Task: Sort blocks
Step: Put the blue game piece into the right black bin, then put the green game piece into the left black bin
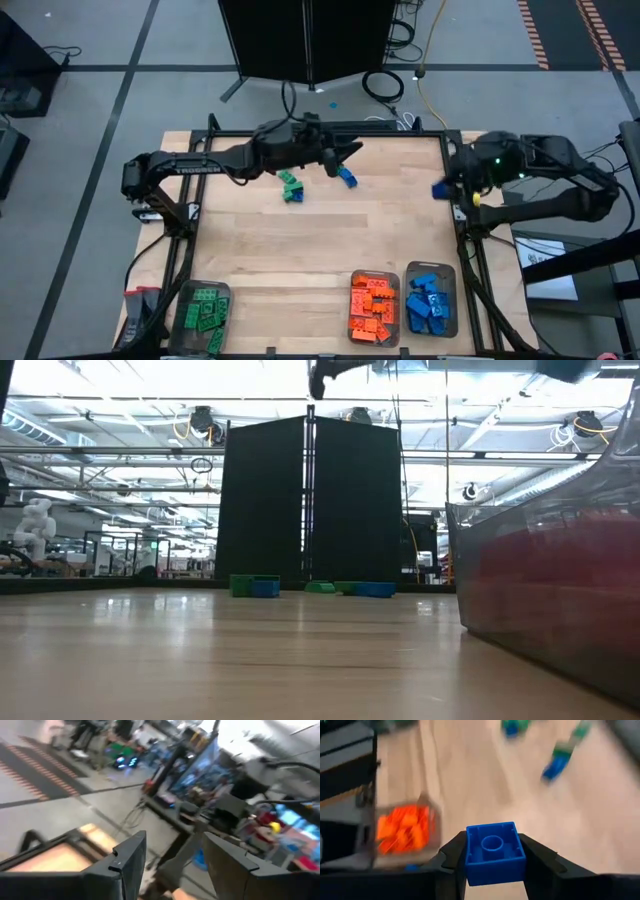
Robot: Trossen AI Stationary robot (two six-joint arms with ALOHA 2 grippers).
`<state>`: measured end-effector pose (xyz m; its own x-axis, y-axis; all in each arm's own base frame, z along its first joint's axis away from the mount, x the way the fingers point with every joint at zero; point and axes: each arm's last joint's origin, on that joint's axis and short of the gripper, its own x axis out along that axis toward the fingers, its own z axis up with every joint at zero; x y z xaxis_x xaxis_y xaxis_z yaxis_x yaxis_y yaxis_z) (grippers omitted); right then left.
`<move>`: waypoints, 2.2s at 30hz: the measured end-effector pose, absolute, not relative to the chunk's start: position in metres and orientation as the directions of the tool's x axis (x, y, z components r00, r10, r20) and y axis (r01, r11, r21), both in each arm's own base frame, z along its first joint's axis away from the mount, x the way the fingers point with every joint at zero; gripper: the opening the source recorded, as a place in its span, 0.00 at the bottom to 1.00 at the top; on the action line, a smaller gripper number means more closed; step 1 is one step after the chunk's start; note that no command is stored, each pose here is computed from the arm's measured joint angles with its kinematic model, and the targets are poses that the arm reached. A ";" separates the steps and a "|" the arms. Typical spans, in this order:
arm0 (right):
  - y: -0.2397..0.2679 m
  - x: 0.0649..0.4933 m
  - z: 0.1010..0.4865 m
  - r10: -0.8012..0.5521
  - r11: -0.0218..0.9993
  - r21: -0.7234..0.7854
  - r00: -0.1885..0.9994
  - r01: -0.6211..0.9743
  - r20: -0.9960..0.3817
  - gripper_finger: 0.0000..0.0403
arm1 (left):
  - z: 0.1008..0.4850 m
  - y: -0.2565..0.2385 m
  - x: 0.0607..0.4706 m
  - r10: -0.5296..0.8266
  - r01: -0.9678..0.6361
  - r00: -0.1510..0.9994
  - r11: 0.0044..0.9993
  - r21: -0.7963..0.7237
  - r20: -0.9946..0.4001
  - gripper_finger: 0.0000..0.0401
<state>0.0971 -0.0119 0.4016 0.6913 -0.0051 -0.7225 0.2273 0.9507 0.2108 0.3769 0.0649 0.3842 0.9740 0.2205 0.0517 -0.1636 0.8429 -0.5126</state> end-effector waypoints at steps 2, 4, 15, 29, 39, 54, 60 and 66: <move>-0.007 0.091 0.397 0.057 0.929 0.273 0.634 0.249 -0.772 0.31 | 0.381 0.066 0.377 0.246 -0.205 0.969 0.834 -0.512 0.013 0.48; -0.004 0.090 0.393 0.099 0.920 0.305 0.606 0.248 -0.790 0.31 | 0.378 0.067 0.377 0.257 -0.227 0.966 0.830 -0.509 -0.011 0.48; 0.030 0.117 0.286 0.471 0.826 0.553 0.406 0.109 -0.783 0.31 | 0.377 0.068 0.376 0.272 -0.244 0.962 0.826 -0.508 -0.020 0.48; 0.083 0.122 0.261 0.542 0.808 0.589 0.408 -0.013 -0.735 0.31 | 0.376 0.070 0.376 0.280 -0.258 0.959 0.834 -0.488 -0.028 0.48; 0.108 0.125 0.241 0.453 0.883 0.469 0.304 -0.024 -0.838 0.33 | 0.373 0.071 0.376 0.294 -0.290 0.954 0.838 -0.462 -0.066 0.48; 0.124 0.127 0.224 0.397 0.914 0.406 0.199 0.001 -0.896 0.54 | 0.364 0.071 0.375 0.293 -0.332 0.943 0.847 -0.415 -0.156 0.48; 0.117 0.123 0.237 0.390 0.912 0.409 0.247 0.025 -0.887 0.54 | 0.357 0.075 0.373 0.369 -0.413 0.902 0.889 -0.200 -0.223 0.48; 0.099 0.111 0.267 0.246 0.961 0.274 0.321 0.045 -0.914 0.53 | 0.333 0.092 0.382 0.420 -0.488 0.854 0.852 -0.191 -0.308 0.48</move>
<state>0.1107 0.0994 0.2667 0.3212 0.2460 -0.9145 0.0454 0.9606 0.2743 0.3816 0.0924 0.3332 0.8539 0.4198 -0.3075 -0.4877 0.8518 -0.1913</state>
